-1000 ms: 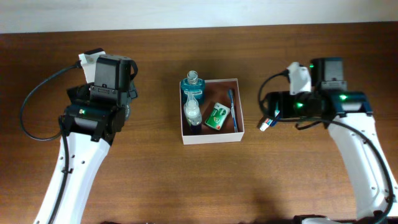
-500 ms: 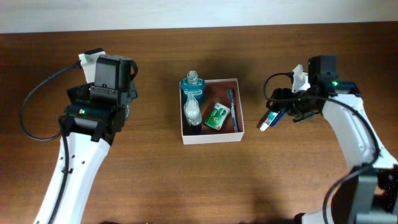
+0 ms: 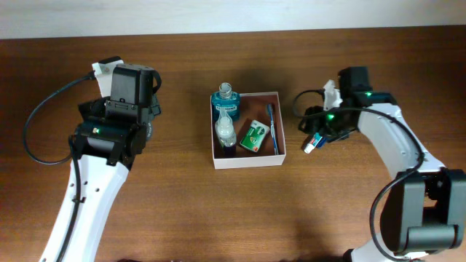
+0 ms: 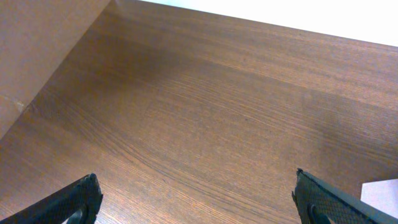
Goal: Pack container
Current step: 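Open the right gripper and move it back right to the toothpaste, then lower the right gripper and grasp the Colgate toothpaste tube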
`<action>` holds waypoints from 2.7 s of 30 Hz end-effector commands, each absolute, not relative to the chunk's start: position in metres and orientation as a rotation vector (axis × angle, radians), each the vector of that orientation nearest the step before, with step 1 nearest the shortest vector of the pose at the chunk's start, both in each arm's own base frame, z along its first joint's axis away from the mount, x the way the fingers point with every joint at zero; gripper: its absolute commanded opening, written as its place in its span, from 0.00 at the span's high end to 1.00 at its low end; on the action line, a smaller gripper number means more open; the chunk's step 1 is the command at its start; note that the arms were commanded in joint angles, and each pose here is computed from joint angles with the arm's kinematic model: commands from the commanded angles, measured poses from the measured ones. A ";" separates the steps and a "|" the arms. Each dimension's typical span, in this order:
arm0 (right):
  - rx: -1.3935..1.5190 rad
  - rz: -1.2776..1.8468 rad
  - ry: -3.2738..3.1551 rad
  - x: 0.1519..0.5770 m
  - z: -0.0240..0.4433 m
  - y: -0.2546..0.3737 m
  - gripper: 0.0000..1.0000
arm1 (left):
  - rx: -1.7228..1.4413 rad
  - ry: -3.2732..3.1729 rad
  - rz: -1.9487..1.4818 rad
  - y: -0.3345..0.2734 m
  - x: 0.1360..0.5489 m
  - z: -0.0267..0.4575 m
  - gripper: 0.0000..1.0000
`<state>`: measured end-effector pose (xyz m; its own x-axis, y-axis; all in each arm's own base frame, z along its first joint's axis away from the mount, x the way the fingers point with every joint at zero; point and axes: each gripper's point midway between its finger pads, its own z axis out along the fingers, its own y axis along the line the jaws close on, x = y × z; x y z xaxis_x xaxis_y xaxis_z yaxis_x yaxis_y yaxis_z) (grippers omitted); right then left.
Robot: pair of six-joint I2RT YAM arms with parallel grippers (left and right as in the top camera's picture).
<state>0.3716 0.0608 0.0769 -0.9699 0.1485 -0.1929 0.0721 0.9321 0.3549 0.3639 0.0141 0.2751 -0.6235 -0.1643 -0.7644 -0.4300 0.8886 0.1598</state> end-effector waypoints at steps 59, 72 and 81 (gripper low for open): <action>0.899 0.276 2.862 0.330 -0.003 0.051 0.83 | -0.427 2.238 0.445 0.018 0.364 0.275 0.01; 0.859 0.114 2.827 0.334 -0.004 0.031 0.62 | -0.427 2.238 0.445 0.018 0.364 0.275 0.01; 0.856 0.117 2.823 0.335 -0.004 0.031 0.81 | -0.427 2.238 0.445 0.018 0.364 0.275 0.01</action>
